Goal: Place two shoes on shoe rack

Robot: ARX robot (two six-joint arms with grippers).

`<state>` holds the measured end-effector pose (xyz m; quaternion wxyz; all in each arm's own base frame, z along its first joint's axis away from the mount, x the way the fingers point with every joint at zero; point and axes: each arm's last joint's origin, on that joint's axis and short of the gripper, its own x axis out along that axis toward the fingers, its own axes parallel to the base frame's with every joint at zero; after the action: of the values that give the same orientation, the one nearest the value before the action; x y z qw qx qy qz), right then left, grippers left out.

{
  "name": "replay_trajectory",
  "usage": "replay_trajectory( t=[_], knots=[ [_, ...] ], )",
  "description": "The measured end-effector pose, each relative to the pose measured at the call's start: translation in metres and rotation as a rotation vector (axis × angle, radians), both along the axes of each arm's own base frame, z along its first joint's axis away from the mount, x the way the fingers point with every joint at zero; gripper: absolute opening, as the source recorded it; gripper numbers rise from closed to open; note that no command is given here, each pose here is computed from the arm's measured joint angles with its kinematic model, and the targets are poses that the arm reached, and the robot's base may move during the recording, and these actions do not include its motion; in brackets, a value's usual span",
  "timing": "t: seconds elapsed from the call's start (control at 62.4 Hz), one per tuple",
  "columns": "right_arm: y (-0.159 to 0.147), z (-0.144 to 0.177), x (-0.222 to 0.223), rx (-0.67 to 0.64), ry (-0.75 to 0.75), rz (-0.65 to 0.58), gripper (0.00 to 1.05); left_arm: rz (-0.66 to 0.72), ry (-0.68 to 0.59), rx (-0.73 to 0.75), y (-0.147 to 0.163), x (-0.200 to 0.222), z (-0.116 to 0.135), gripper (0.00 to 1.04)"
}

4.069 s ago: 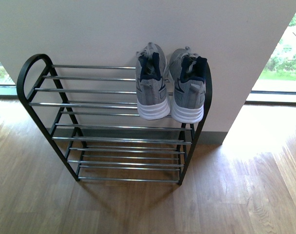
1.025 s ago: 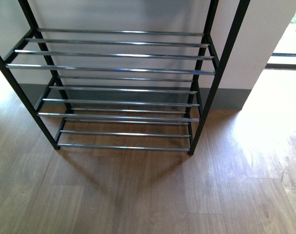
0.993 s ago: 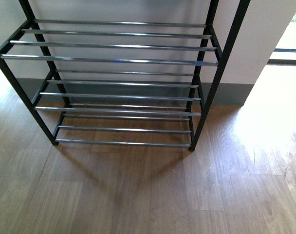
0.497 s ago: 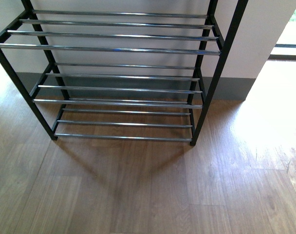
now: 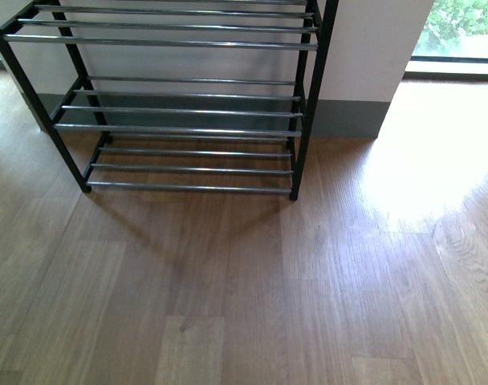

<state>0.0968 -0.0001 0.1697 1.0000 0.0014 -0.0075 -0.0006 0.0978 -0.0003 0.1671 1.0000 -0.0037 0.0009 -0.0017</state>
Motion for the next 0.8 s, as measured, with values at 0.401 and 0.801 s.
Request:
replay_trajectory(
  t=[0.401, 0.801],
  knots=[
    [0.0, 0.0, 0.0, 0.0, 0.0, 0.0, 0.96, 0.0, 0.0, 0.0, 0.0, 0.0, 0.0, 0.95],
    [0.0, 0.0, 0.0, 0.0, 0.0, 0.001, 0.96, 0.0, 0.0, 0.0, 0.0, 0.0, 0.0, 0.95]
  ],
)
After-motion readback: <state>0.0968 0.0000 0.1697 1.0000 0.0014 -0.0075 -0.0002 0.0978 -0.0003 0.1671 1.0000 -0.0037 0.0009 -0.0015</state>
